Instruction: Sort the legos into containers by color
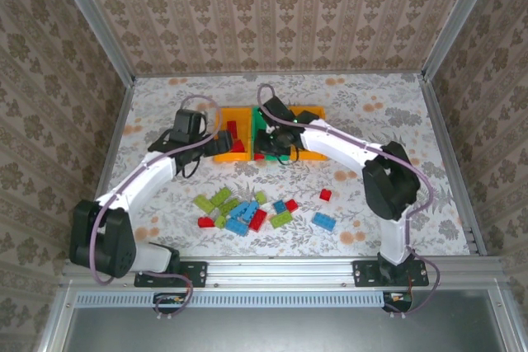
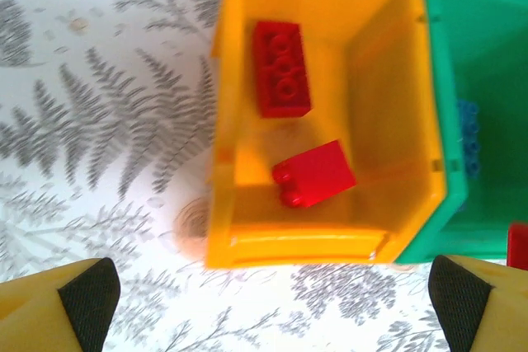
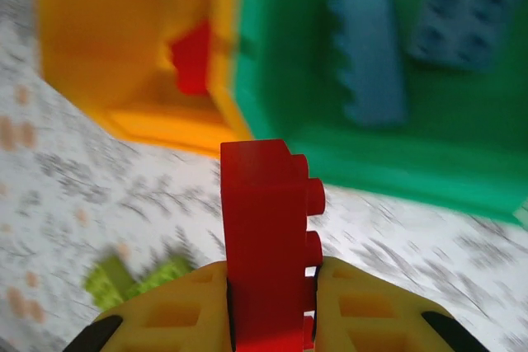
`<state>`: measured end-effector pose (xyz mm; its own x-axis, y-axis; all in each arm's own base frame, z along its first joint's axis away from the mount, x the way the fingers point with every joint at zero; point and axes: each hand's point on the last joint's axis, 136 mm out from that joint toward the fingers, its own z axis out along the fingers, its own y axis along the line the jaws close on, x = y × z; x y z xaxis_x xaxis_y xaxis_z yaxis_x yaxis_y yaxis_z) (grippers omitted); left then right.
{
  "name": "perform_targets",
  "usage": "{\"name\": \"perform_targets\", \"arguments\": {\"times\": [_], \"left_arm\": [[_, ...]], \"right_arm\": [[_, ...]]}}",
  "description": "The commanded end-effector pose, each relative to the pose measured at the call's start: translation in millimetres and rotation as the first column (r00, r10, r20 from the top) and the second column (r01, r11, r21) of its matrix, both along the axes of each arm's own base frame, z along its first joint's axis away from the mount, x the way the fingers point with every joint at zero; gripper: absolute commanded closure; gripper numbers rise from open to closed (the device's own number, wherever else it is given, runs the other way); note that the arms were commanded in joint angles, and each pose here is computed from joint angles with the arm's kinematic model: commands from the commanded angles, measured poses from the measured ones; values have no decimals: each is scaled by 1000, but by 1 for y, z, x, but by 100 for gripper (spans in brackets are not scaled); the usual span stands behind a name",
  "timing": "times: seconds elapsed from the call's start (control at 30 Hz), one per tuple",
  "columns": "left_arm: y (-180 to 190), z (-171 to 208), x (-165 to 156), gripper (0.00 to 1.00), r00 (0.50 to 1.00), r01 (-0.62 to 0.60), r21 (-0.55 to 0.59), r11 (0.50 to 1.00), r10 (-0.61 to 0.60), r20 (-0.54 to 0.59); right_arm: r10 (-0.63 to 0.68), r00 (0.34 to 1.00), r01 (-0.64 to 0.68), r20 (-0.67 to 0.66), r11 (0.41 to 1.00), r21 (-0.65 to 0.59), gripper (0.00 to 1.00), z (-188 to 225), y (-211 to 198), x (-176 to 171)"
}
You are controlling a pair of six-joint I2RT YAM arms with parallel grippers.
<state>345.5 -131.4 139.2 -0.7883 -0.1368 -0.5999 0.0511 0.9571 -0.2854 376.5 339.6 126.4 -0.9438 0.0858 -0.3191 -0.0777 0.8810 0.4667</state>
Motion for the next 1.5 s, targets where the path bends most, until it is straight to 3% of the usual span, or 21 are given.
{"name": "perform_targets", "arguments": {"times": [0.0, 0.23, 0.57, 0.83, 1.0, 1.23, 1.47], "left_arm": [[25, -13, -20, 0, 996, -62, 57, 996, 65, -59], [41, -43, -54, 0, 974, -108, 77, 991, 121, -190], [27, -65, -74, 0, 962, -69, 19, 997, 72, -265], [34, -87, -104, 0, 895, -181, 31, 983, 178, -410], [42, -93, -130, 0, 815, -315, 43, 948, 294, -500], [46, -93, -144, 0, 720, -534, -15, 845, 446, -531], [56, -100, -150, 5, 651, -624, 16, 781, 531, -543]], "right_arm": [[54, 997, -60, 51, 989, 138, 79, 25, 36, 27], [2, 998, -16, 58, 969, 248, 78, 25, 54, 73], [-30, 998, 13, 61, 966, 257, 52, 11, 56, 102], [6, 996, -30, 86, 961, 275, 37, 24, 62, 94], [13, 994, -40, 104, 963, 268, 33, 32, 58, 85], [5, 993, -37, 121, 965, 258, 29, 40, 45, 74], [-10, 991, -21, 131, 973, 231, 27, 41, 24, 64]]}}
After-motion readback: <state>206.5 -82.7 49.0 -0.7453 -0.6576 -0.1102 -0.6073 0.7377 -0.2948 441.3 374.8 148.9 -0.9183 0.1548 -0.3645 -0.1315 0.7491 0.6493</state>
